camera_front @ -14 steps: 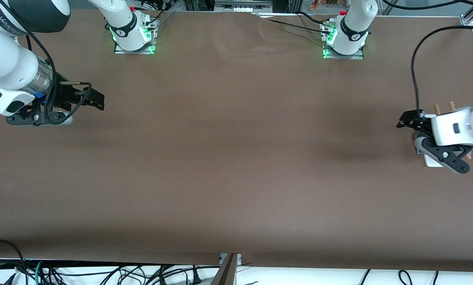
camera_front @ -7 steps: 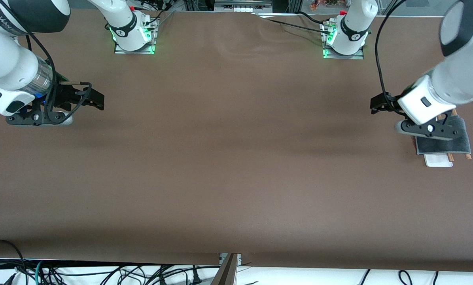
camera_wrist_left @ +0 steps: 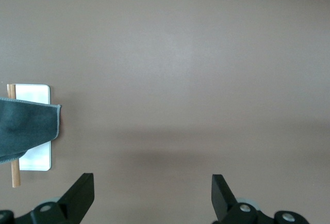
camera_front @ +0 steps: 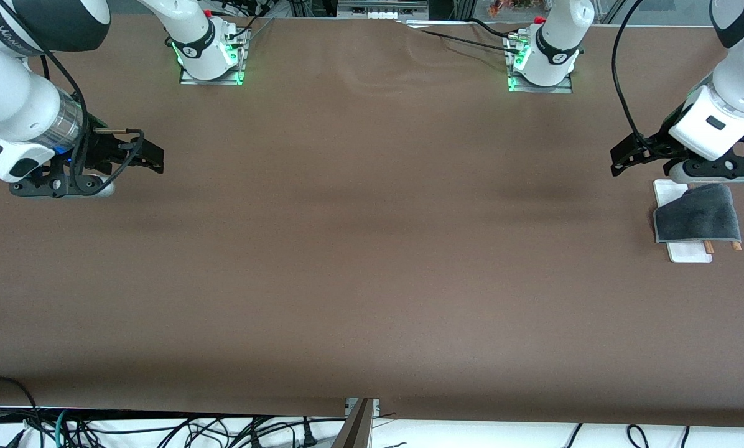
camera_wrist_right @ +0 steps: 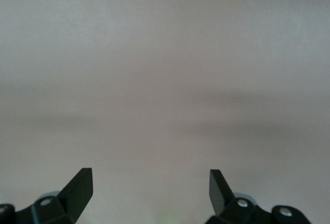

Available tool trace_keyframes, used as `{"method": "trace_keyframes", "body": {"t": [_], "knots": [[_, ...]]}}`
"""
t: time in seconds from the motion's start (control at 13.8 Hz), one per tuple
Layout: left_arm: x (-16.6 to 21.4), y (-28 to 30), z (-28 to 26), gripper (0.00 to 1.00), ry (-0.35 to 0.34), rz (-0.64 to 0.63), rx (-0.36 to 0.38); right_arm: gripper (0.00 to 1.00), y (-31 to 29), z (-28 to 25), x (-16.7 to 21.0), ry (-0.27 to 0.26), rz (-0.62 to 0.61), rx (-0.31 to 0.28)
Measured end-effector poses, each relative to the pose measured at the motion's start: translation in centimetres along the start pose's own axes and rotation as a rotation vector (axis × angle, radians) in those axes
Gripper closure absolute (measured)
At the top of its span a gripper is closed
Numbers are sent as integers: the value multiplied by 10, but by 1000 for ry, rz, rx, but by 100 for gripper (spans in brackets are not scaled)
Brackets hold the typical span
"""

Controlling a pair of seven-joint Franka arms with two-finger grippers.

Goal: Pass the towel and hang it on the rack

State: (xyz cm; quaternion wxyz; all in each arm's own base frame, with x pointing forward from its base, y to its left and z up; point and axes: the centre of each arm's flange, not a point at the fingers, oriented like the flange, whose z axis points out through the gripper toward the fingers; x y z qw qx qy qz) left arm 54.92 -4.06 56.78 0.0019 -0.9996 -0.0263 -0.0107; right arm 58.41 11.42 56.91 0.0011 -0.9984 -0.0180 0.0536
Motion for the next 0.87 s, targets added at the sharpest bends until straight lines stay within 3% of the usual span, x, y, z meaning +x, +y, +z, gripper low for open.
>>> {"method": "trace_keyframes", "body": {"t": [0.87], "knots": [[0,19,-2,0,-29,30,5,0,0,0,0,0,0,0]]}}
